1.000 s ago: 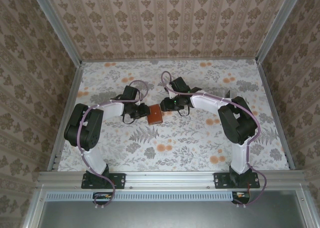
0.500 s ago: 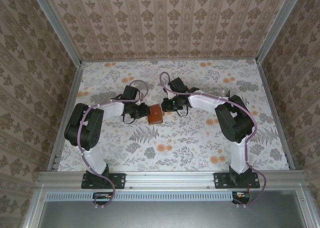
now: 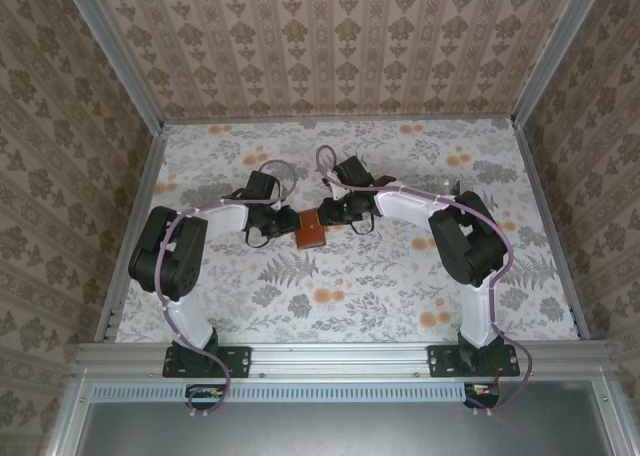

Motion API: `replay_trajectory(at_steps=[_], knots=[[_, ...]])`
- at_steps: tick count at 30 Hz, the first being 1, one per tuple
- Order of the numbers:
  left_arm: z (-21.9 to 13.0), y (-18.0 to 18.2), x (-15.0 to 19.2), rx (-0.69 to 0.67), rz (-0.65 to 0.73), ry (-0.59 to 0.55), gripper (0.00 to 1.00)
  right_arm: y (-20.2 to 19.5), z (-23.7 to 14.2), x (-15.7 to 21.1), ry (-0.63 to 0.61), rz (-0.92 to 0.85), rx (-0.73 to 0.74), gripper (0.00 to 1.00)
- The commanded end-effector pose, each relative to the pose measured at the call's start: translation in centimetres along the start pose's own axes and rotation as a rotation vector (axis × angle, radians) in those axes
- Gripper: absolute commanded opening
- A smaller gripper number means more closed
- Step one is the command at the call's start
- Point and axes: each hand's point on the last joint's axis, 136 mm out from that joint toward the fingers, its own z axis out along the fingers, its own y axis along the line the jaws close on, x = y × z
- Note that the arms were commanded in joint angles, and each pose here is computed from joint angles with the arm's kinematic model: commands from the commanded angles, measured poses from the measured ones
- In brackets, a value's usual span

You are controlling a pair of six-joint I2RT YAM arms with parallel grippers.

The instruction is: Put the credit cards into the card holder

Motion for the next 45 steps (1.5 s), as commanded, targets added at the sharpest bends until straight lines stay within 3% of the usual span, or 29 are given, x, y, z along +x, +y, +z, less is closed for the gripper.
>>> replay_trajectory(at_steps=[1, 14, 45], knots=[[1.3, 1.9, 2.1, -0.064, -0.01, 0.079, 0.22, 1.3, -0.8, -0.8, -0.024, -0.011, -0.031, 0.2], [1.3, 1.8, 2.1, -0.057, -0.013, 0.081, 0.2, 2.4, 0.3, -0.4, -0.01, 0.011, -0.091, 0.02], [1.4, 1.8, 2.2, -0.049, -0.022, 0.089, 0.17, 1.2, 3.6, 0.8, 0.03, -0.03, 0.027, 0.0]])
